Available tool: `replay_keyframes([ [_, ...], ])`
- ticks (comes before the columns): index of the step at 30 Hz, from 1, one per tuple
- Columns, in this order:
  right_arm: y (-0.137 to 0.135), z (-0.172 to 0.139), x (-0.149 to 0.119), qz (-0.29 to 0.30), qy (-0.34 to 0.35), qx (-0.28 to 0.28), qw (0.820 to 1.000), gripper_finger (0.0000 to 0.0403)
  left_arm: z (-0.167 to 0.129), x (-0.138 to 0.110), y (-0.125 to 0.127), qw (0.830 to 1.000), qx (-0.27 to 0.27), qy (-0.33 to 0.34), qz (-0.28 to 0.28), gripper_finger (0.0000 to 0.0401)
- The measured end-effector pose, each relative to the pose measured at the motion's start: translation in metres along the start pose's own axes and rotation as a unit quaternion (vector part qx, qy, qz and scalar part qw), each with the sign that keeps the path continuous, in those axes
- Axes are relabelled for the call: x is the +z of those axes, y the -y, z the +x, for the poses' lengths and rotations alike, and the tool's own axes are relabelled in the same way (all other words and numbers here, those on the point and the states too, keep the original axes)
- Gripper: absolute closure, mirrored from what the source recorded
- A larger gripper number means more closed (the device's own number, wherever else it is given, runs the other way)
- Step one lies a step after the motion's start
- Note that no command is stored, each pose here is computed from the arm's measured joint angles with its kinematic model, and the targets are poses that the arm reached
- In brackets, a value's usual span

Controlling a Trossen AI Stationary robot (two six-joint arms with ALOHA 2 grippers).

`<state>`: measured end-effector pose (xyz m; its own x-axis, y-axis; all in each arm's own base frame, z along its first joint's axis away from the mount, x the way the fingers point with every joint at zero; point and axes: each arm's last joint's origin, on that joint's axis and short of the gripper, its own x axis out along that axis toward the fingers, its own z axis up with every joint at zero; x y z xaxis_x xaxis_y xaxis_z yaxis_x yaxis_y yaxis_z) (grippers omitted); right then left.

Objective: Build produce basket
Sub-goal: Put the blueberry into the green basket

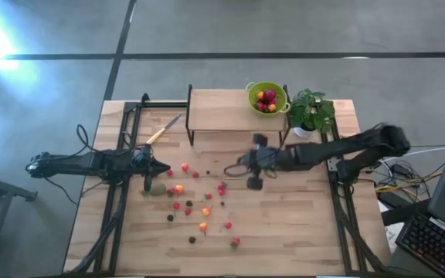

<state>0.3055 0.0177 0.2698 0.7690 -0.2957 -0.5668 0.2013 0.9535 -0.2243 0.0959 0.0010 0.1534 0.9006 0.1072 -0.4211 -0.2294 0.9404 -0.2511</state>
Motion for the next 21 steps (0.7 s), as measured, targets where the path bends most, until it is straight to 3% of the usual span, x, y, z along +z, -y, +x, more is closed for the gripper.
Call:
replay_keyframes([
  [5,0.048,-0.046,0.028,0.029,0.038,-0.090,0.995,0.0355,0.000,0.000,0.000,1.000,0.000,0.000,0.000,0.0380],
  [9,0.085,-0.065,0.033,0.060,0.032,-0.138,0.988,0.0359,0.000,0.000,0.000,1.000,0.000,0.000,0.000,0.0380],
  [13,0.120,-0.076,0.028,0.109,0.004,-0.177,0.978,0.0362,0.000,0.000,0.000,1.000,0.000,0.000,0.000,0.0380],
  [21,0.170,-0.070,-0.003,0.181,-0.080,-0.182,0.963,0.0358,0.000,0.000,0.000,1.000,0.000,0.000,0.000,0.0380],
])
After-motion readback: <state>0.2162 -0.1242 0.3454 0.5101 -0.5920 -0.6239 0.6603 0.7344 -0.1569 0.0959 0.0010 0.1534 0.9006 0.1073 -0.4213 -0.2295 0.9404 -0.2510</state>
